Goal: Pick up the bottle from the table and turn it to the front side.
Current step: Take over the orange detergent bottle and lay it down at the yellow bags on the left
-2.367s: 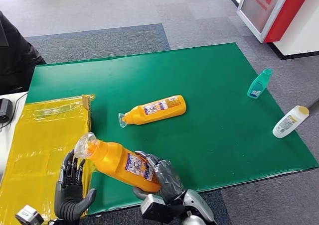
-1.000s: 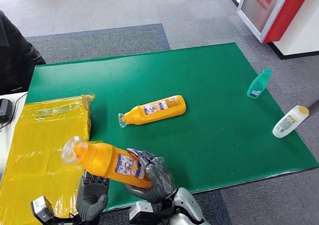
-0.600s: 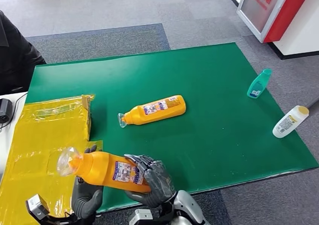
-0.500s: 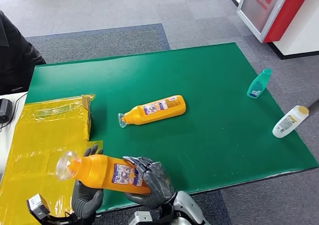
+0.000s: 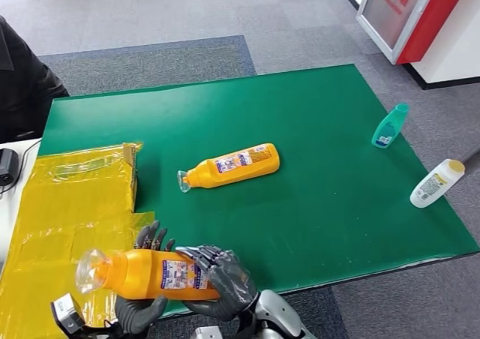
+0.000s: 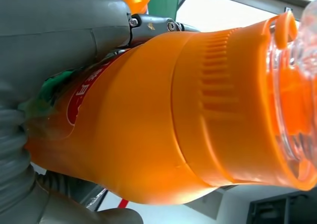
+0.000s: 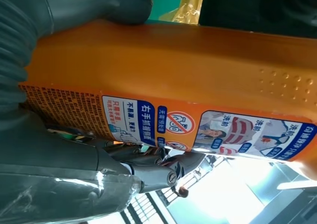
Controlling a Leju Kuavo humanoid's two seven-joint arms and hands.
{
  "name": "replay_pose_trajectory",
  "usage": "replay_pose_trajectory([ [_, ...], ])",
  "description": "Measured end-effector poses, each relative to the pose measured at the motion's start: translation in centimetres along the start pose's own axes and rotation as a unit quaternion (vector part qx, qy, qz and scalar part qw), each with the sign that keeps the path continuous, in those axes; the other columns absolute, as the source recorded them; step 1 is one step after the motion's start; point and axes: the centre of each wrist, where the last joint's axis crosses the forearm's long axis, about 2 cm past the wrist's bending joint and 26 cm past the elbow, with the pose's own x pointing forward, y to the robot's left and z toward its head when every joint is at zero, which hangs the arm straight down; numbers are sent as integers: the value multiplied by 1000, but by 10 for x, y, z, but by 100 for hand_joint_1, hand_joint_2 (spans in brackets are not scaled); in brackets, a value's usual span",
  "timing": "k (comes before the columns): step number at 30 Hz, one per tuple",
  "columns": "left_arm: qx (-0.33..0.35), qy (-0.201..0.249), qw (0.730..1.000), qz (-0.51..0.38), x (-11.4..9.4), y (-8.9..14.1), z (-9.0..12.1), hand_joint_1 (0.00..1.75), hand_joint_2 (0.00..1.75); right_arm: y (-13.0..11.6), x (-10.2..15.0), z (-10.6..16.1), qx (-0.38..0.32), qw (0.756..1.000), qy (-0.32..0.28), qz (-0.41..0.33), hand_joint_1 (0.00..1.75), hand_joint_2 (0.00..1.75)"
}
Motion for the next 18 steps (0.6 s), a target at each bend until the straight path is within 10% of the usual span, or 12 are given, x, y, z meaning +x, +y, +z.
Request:
replay_pose_trajectory([
  [2, -2, 1, 1000, -4, -1, 0, 1, 2, 175, 1, 0, 0, 4, 1000, 0, 0, 175, 175],
  [6, -4, 4, 1000, -9, -1, 0, 2, 164, 175, 2, -1, 1, 9, 1000, 1, -1, 175, 175],
  [7, -4, 4, 1000, -11, -1, 0, 3, 175, 175, 2, -1, 1, 9, 1000, 1, -1, 175, 175],
  [18, 28, 10, 998, -56, 4, 8, 11, 175, 175, 4, -2, -11, 23, 1000, -2, -8, 175, 175],
])
